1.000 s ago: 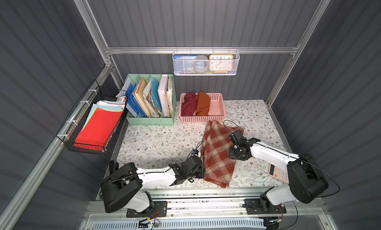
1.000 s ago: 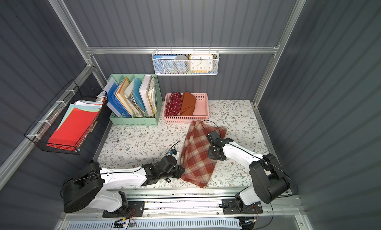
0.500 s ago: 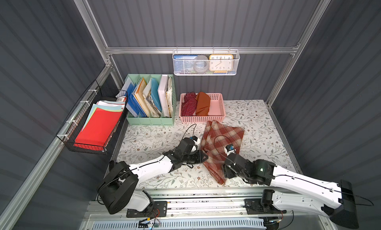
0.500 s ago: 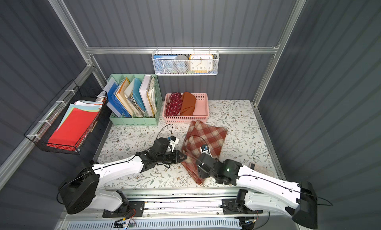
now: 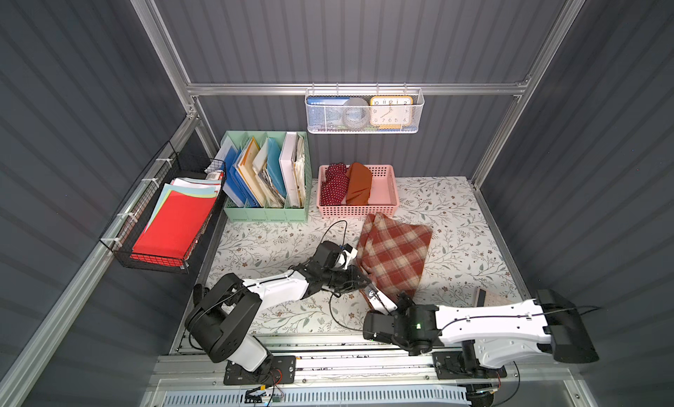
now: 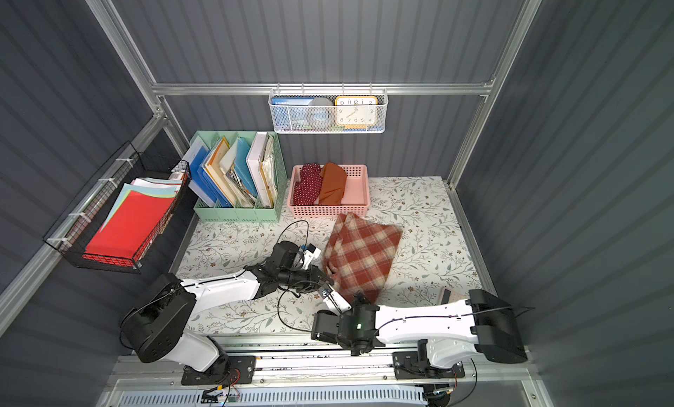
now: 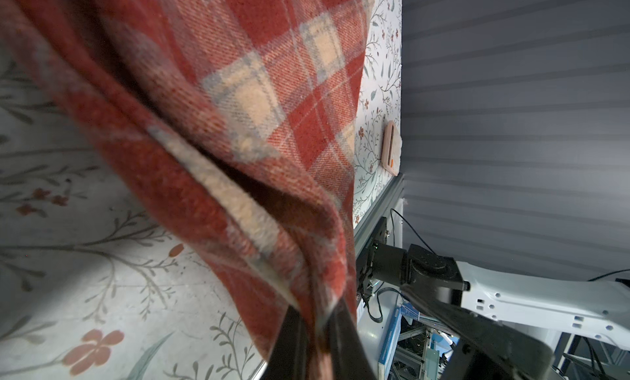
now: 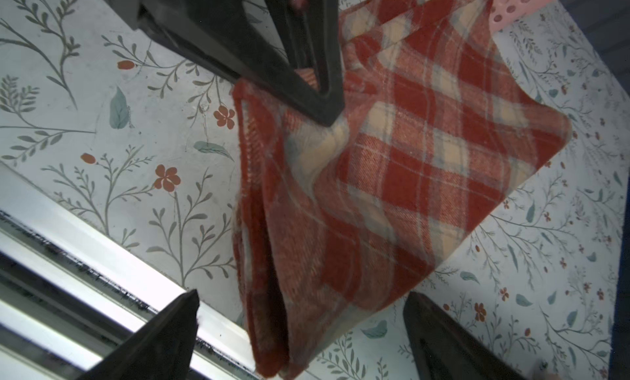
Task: Roll up the skirts
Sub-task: Roll the skirt at the center of the board.
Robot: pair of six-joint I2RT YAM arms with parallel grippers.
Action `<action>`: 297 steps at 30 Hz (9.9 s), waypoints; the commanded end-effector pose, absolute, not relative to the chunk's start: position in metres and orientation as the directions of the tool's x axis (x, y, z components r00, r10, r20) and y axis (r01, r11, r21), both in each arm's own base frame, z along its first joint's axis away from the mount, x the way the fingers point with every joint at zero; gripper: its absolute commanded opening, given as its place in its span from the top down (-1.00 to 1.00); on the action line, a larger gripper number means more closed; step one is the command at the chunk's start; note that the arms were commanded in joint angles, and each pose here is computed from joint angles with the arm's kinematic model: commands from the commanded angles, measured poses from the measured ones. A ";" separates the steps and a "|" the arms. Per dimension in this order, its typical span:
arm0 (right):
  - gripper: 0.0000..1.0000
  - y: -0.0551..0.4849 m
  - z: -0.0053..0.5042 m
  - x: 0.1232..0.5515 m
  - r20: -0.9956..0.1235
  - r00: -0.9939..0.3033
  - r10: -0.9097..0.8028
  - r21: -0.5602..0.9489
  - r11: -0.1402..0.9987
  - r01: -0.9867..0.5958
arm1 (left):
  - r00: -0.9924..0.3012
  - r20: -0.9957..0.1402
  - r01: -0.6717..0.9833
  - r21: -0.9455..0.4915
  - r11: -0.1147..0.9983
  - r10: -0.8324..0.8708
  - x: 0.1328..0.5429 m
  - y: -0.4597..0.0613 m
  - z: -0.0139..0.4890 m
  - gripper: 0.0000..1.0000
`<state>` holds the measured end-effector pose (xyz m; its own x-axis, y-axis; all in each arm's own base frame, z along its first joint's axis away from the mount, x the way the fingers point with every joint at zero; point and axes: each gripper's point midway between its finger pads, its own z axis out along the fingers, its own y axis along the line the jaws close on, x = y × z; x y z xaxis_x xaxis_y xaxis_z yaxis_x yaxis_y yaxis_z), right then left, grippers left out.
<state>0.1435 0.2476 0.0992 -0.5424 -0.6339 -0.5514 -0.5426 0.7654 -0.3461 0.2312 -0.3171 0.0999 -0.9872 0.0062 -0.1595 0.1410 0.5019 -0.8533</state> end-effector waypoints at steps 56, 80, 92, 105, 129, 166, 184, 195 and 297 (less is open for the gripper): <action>-0.07 0.248 0.085 0.168 -0.439 -0.431 -0.789 -0.840 0.531 -0.116 | -0.996 -0.051 0.012 -0.888 0.461 -0.073 0.212 -0.287 0.092 1.00; 1.00 0.256 0.016 0.150 -0.196 -0.554 -0.809 -0.699 0.511 -0.500 | -0.982 -0.111 0.006 -0.825 0.565 -0.151 0.222 -0.251 0.089 -0.09; 1.00 0.262 0.032 0.151 -0.091 -0.545 -0.833 -0.619 0.476 -0.625 | -0.901 -0.291 -0.022 -0.711 0.703 -0.323 0.240 -0.193 0.116 -0.99; 1.00 0.326 0.066 0.125 -0.154 -0.758 -0.634 0.498 0.613 -0.614 | -0.901 -0.326 0.046 -0.728 0.685 -0.286 0.242 -0.200 0.125 -0.99; 0.31 0.300 0.036 0.186 -0.021 -0.922 -0.386 0.632 0.709 -0.311 | -0.854 -0.288 -0.070 -0.761 0.645 -0.433 0.225 -0.181 0.085 -0.44; 0.17 0.249 0.005 0.219 -0.097 -0.866 -0.490 0.033 0.868 -0.495 | -0.874 -0.370 0.045 -0.705 0.708 -0.314 0.241 -0.232 0.054 -0.74; 0.18 0.237 0.002 0.225 -0.099 -0.885 -0.455 0.030 0.888 -0.459 | -0.884 -0.437 0.188 -0.656 0.731 -0.165 0.250 -0.252 -0.006 -0.19; 0.14 0.239 0.037 0.216 -0.166 -0.894 -0.417 0.089 0.896 -0.435 | -0.867 -0.418 0.138 -0.725 0.675 -0.271 0.256 -0.254 0.008 1.00; -0.82 0.312 0.074 0.119 -0.253 -0.246 -0.936 -0.811 0.344 -0.474 | -0.816 -0.318 -0.171 -0.665 0.727 -0.483 0.216 -0.260 0.052 1.00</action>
